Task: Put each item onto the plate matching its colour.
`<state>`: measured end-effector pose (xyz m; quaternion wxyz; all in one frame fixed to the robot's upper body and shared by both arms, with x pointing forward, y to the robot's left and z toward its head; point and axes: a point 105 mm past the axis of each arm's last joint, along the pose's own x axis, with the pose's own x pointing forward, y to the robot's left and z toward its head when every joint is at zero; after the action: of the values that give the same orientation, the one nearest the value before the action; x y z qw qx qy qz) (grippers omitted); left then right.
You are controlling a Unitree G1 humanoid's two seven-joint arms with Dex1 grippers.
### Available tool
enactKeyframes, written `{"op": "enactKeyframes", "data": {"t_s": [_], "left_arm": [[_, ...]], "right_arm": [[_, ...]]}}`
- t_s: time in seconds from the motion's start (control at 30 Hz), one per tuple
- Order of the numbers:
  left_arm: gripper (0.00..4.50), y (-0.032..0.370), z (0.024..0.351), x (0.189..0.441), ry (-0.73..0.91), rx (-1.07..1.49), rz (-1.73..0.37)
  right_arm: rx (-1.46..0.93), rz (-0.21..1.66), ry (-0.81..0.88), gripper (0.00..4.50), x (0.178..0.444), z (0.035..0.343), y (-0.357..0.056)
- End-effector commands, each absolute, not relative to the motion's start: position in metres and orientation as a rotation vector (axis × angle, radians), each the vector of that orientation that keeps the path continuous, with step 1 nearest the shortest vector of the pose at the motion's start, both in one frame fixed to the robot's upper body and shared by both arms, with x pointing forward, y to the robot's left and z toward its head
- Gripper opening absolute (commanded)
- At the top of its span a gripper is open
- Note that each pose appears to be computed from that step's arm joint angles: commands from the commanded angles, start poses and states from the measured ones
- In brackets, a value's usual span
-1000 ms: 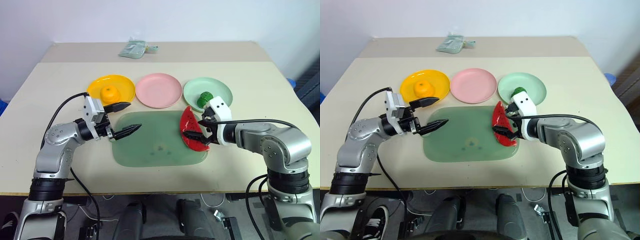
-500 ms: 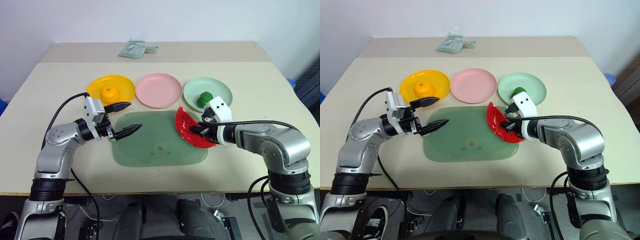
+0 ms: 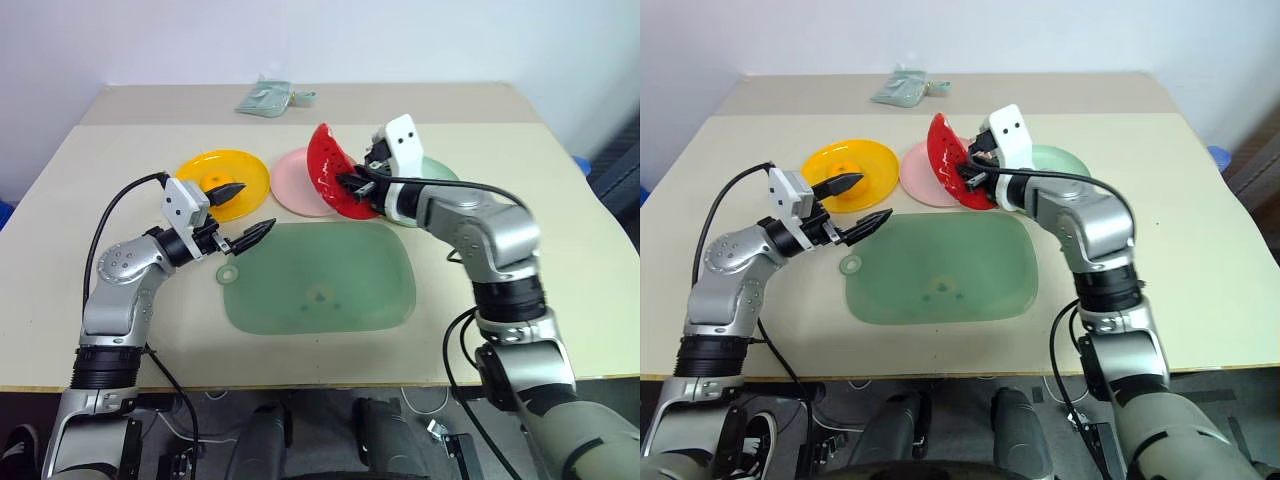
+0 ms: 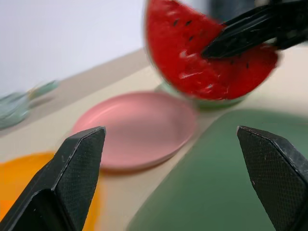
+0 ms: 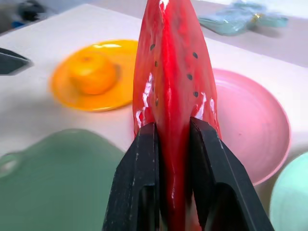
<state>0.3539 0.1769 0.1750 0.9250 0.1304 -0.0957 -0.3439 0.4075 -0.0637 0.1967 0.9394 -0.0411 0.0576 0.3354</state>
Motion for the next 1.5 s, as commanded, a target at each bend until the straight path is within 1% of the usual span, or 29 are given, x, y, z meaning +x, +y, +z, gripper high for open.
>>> {"op": "enactKeyframes", "data": {"t_s": [0.03, 0.07, 0.1, 0.2, 0.23, 0.33, 0.43, 0.53, 0.6, 0.63, 0.7, 0.73, 0.83, 0.93, 1.03, 1.07, 1.13, 1.2, 1.27, 1.37, 1.47, 1.5], "left_arm": [[4.5, 0.18, 0.185, 0.358, -0.243, 0.262, -0.636], [4.5, 0.18, 0.185, 0.358, -0.245, 0.251, -0.636], [4.5, 0.179, 0.185, 0.357, -0.247, 0.244, -0.633], [4.5, 0.177, 0.185, 0.353, -0.253, 0.221, -0.629], [4.5, 0.176, 0.183, 0.352, -0.249, 0.222, -0.631], [4.5, 0.173, 0.183, 0.347, -0.248, 0.222, -0.639], [4.5, 0.175, 0.186, 0.344, -0.254, 0.212, -0.64], [4.5, 0.176, 0.187, 0.344, -0.255, 0.214, -0.637], [4.5, 0.175, 0.186, 0.345, -0.256, 0.214, -0.641], [4.5, 0.174, 0.187, 0.345, -0.261, 0.214, -0.644], [4.5, 0.172, 0.188, 0.345, -0.271, 0.203, -0.651], [4.5, 0.172, 0.188, 0.345, -0.271, 0.206, -0.651], [4.5, 0.17, 0.188, 0.345, -0.268, 0.205, -0.659], [4.5, 0.17, 0.188, 0.343, -0.271, 0.206, -0.674], [4.5, 0.169, 0.19, 0.34, -0.282, 0.214, -0.691], [4.5, 0.168, 0.189, 0.338, -0.278, 0.209, -0.705], [4.5, 0.168, 0.193, 0.334, -0.298, 0.225, -0.728], [4.5, 0.169, 0.195, 0.329, -0.3, 0.225, -0.757], [4.5, 0.172, 0.197, 0.324, -0.302, 0.215, -0.785], [4.5, 0.179, 0.195, 0.321, -0.276, 0.217, -0.826], [4.5, 0.184, 0.188, 0.315, -0.212, 0.187, -0.911], [4.5, 0.185, 0.187, 0.314, -0.198, 0.179, -0.934]], "right_arm": [[-0.069, 0.653, 0.046, 0.27, 0.432, 0.193, -0.057], [-0.055, 0.647, 0.056, 0.27, 0.438, 0.188, -0.056], [-0.053, 0.641, 0.036, 0.27, 0.442, 0.191, -0.053], [0.032, 0.655, -0.027, 0.27, 0.449, 0.206, -0.041], [0.006, 0.649, -0.045, 0.27, 0.452, 0.209, -0.037], [-0.032, 0.66, -0.075, 0.27, 0.454, 0.215, -0.025], [0.004, 0.677, -0.114, 0.27, 0.455, 0.231, -0.02], [-0.025, 0.696, -0.126, 0.27, 0.455, 0.232, -0.018], [-0.001, 0.694, -0.114, 1.29, 0.456, 0.228, -0.018], [-0.013, 0.687, -0.112, 1.65, 0.456, 0.225, -0.018], [-0.012, 0.677, -0.101, 2.57, 0.457, 0.22, -0.017], [-0.033, 0.661, -0.104, 3.14, 0.458, 0.218, -0.019], [-0.007, 0.639, -0.12, 4.47, 0.459, 0.221, -0.025], [0.067, 0.594, -0.179, 4.47, 0.462, 0.234, -0.045], [0.135, 0.593, -0.234, 4.47, 0.459, 0.244, -0.064], [0.126, 0.606, -0.254, 4.47, 0.455, 0.245, -0.069], [0.009, 0.626, -0.328, 4.47, 0.441, 0.245, -0.083], [-0.079, 0.691, -0.37, 4.47, 0.419, 0.242, -0.093], [-0.068, 0.793, -0.386, 4.47, 0.391, 0.241, -0.104], [-0.106, 0.89, -0.367, 4.47, 0.351, 0.237, -0.122], [-0.129, 1.047, -0.318, 4.47, 0.303, 0.231, -0.131], [-0.156, 1.087, -0.28, 4.47, 0.291, 0.225, -0.133]]}}
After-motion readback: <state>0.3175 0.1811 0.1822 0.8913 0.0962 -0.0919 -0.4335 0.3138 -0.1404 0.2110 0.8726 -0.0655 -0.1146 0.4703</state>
